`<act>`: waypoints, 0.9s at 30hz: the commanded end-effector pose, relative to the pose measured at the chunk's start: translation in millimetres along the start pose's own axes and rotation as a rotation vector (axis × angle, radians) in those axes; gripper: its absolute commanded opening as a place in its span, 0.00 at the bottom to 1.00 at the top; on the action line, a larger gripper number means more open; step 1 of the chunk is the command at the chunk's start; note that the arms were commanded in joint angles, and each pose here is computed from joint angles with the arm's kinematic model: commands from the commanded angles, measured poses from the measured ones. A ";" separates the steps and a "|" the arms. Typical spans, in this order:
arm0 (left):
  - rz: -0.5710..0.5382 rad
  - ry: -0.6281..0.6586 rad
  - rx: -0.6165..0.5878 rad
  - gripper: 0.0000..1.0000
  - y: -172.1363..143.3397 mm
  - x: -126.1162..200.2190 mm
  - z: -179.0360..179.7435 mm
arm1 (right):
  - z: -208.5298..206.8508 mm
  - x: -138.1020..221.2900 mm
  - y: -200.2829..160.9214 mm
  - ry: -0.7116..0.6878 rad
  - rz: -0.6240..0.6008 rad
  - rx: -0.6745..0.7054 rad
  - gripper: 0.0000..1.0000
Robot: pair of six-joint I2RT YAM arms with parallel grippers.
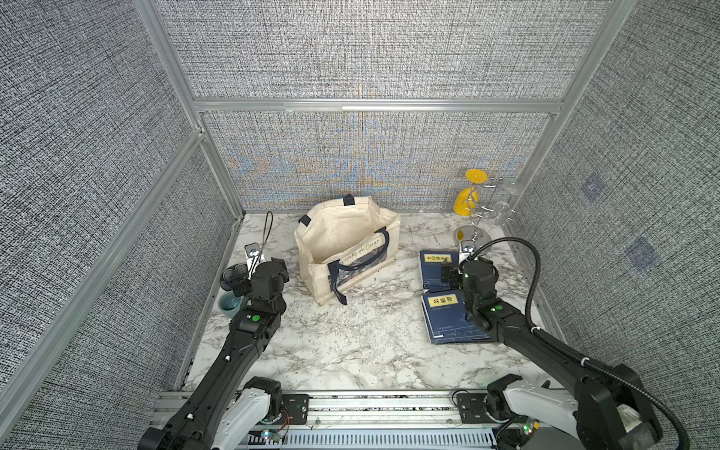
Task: Take out the books from the canvas bag
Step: Reset both arms
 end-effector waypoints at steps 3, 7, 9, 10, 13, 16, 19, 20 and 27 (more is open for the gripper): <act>-0.006 -0.038 0.088 1.00 -0.7 -22.7 4.5 | -10.7 -14.6 -17.3 -0.055 -0.038 -0.048 0.99; 0.027 -0.030 0.092 1.00 -7.2 -41.2 10.1 | -9.0 -27.2 -31.8 -0.107 0.000 0.011 0.99; 0.056 -0.019 0.111 1.00 -13.8 -53.3 15.2 | -8.3 -36.9 -41.5 -0.123 0.024 0.011 0.99; 0.076 -0.035 0.116 1.00 -16.8 -58.2 16.1 | -7.7 -39.6 -44.7 -0.135 0.031 0.012 0.99; 0.131 -0.054 0.103 1.00 -24.8 -71.4 18.2 | -6.2 -45.1 -56.5 -0.159 0.020 0.002 0.99; 0.133 -0.045 0.078 1.00 -30.7 -79.9 22.6 | -7.8 -46.5 -63.9 -0.117 0.003 -0.028 0.99; 0.120 -0.062 0.095 1.00 -36.2 -86.2 28.9 | -9.7 -51.0 -68.4 -0.093 0.020 -0.049 0.99; 0.122 -0.060 0.100 1.00 -37.2 -88.1 30.1 | -9.4 -51.8 -69.8 -0.081 0.023 -0.050 0.99; 0.137 -0.165 0.099 1.00 -43.5 -96.6 20.3 | -13.0 -65.4 -73.7 -0.026 0.075 -0.086 0.99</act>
Point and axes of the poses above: each gripper's point midway between its finger pads, its own x axis back along the fingers, its own z axis along the line the jaws close on, y = z × x, the point moved 9 cm from there along x, back along the fingers, and after that the axes turned 9 degrees about x, right-handed, at the moved point
